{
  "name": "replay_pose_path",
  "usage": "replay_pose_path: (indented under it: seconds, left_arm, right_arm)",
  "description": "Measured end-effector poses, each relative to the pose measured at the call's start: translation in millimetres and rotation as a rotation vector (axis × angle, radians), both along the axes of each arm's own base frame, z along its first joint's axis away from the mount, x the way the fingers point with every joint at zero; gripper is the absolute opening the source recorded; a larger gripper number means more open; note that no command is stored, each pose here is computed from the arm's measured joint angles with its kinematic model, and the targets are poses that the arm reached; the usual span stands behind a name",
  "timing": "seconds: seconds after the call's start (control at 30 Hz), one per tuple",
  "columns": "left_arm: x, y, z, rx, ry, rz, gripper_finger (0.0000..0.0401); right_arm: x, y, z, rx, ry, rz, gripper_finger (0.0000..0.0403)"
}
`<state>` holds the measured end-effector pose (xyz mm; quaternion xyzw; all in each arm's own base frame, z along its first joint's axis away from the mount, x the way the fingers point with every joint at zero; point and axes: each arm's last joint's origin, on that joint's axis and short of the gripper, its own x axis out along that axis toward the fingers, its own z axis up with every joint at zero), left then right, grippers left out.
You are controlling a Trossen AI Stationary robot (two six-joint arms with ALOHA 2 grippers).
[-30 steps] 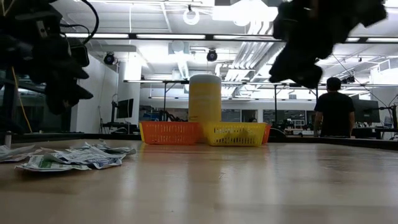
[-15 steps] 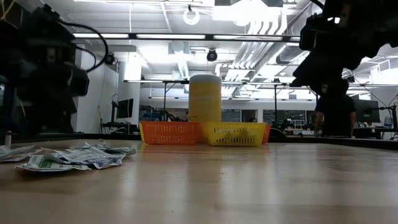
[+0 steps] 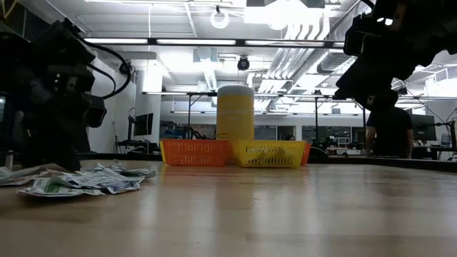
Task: Pick & Place First Aid Supplies
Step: Put the black towelette pack into the bottom yellow basket
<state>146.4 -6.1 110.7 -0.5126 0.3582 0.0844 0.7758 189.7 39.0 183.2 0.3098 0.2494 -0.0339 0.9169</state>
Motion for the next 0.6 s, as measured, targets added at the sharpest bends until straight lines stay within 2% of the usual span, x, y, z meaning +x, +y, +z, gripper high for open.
replay_pose_path:
  seconds: [0.6]
  left_arm:
    - [9,-2,-14,-0.050,0.061,-0.057,0.0191]
  right_arm:
    - [0,0,1,0.014,-0.007,0.002,0.0071]
